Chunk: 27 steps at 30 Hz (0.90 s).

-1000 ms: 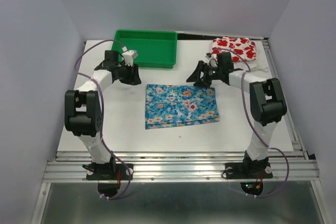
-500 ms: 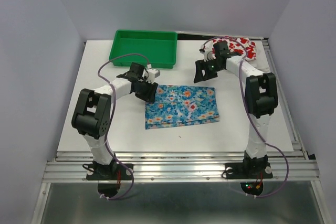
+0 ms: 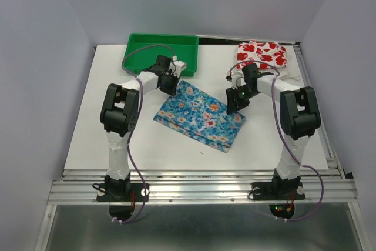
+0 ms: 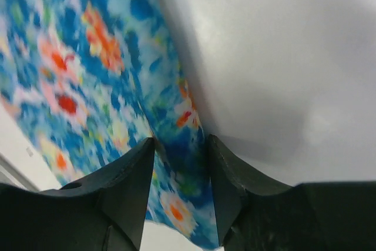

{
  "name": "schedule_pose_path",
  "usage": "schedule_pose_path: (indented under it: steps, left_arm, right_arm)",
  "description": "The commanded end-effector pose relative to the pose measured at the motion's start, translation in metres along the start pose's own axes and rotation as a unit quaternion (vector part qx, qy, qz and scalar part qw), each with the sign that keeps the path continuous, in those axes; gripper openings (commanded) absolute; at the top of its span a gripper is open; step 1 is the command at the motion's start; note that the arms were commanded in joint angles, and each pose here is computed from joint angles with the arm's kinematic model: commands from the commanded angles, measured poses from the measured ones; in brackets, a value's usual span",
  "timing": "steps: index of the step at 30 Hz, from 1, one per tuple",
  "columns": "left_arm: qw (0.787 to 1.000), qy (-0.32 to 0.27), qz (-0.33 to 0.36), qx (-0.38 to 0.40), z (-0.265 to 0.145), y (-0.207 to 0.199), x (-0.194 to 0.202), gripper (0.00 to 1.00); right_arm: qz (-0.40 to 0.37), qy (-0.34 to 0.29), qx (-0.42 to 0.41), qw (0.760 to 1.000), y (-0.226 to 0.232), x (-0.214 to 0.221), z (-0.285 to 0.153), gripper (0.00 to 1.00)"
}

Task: Fold and stack the skirts
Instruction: Fold the skirt

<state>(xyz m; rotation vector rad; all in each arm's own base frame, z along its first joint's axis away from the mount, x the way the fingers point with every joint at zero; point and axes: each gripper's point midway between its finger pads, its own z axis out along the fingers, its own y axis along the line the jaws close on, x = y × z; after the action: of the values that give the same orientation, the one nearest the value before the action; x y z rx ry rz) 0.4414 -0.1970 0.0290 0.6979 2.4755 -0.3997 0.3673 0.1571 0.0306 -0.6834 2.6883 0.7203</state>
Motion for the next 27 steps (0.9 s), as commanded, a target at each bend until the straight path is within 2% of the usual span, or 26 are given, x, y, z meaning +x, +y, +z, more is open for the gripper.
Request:
schedule_pose_path:
  steps: [1, 2, 3, 4, 7, 9, 10, 12, 13, 14, 15, 16, 17, 18, 20, 22, 23, 24, 27]
  left_arm:
    - [0.999, 0.0, 0.025, -0.033, 0.019, 0.019, -0.021, 0.04]
    - [0.999, 0.002, 0.028, -0.033, 0.026, 0.02, -0.023, 0.07]
    - [0.998, -0.016, 0.038, -0.037, 0.023, 0.022, -0.041, 0.11]
    - [0.998, -0.022, 0.048, -0.042, 0.022, 0.024, -0.048, 0.22]
    - [0.994, -0.06, 0.072, -0.047, 0.001, 0.02, -0.082, 0.4]
    - [0.993, -0.082, 0.075, -0.047, -0.02, 0.014, -0.098, 0.45]
    - [0.99, -0.108, 0.079, -0.048, -0.047, 0.008, -0.113, 0.48]
    - [0.986, -0.134, 0.084, -0.05, -0.077, -0.001, -0.123, 0.5]
    - [0.987, -0.128, 0.085, -0.051, -0.082, -0.006, -0.109, 0.53]
    - [0.98, -0.166, 0.096, -0.057, -0.119, -0.016, -0.121, 0.54]
    - [0.977, -0.172, 0.109, -0.058, -0.131, -0.023, -0.117, 0.55]
    - [0.98, -0.154, 0.114, -0.061, -0.13, -0.027, -0.093, 0.55]
    - [0.972, -0.181, 0.136, -0.06, -0.159, -0.046, -0.094, 0.55]
    - [0.97, -0.181, 0.148, -0.061, -0.165, -0.055, -0.084, 0.55]
    - [0.969, -0.146, 0.196, -0.04, -0.163, -0.086, -0.025, 0.55]
    - [0.962, -0.134, 0.238, -0.019, -0.168, -0.112, 0.003, 0.56]
    - [0.957, -0.136, 0.257, -0.013, -0.176, -0.124, 0.017, 0.56]
    - [0.95, -0.109, 0.292, -0.003, -0.167, -0.147, 0.046, 0.57]
    - [0.939, -0.082, 0.334, 0.002, -0.163, -0.178, 0.082, 0.58]
  right_arm:
    - [0.062, 0.051, -0.048, 0.996, 0.029, 0.049, -0.005, 0.48]
    - [0.079, 0.057, -0.074, 0.992, 0.042, 0.055, -0.01, 0.49]
    - [0.093, 0.063, -0.087, 0.99, 0.049, 0.06, -0.011, 0.5]
    - [0.11, 0.076, -0.102, 0.986, 0.057, 0.072, -0.013, 0.52]
    - [0.152, 0.086, -0.167, 0.97, 0.095, 0.08, -0.018, 0.54]
    - [0.158, 0.088, -0.185, 0.966, 0.109, 0.083, -0.018, 0.54]
    - [0.156, 0.092, -0.194, 0.964, 0.117, 0.088, -0.016, 0.54]
    - [0.151, 0.084, -0.212, 0.962, 0.129, 0.085, -0.02, 0.54]
    - [0.165, 0.082, -0.212, 0.96, 0.131, 0.083, -0.022, 0.54]
    - [0.168, 0.077, -0.217, 0.959, 0.136, 0.08, -0.022, 0.54]
    - [0.171, 0.079, -0.225, 0.956, 0.142, 0.082, -0.023, 0.54]
    - [0.173, 0.075, -0.228, 0.955, 0.143, 0.082, -0.024, 0.53]
    - [0.182, 0.081, -0.233, 0.952, 0.147, 0.086, -0.022, 0.53]
    - [0.189, 0.082, -0.234, 0.95, 0.148, 0.089, -0.021, 0.53]
    - [0.187, 0.084, -0.231, 0.951, 0.15, 0.096, -0.017, 0.54]
    - [0.182, 0.076, -0.216, 0.956, 0.146, 0.094, -0.017, 0.58]
    - [0.172, 0.077, -0.206, 0.96, 0.143, 0.094, -0.017, 0.58]
    - [0.158, 0.07, -0.167, 0.971, 0.131, 0.088, -0.015, 0.58]
    - [0.157, 0.044, -0.109, 0.981, 0.105, 0.073, -0.027, 0.58]
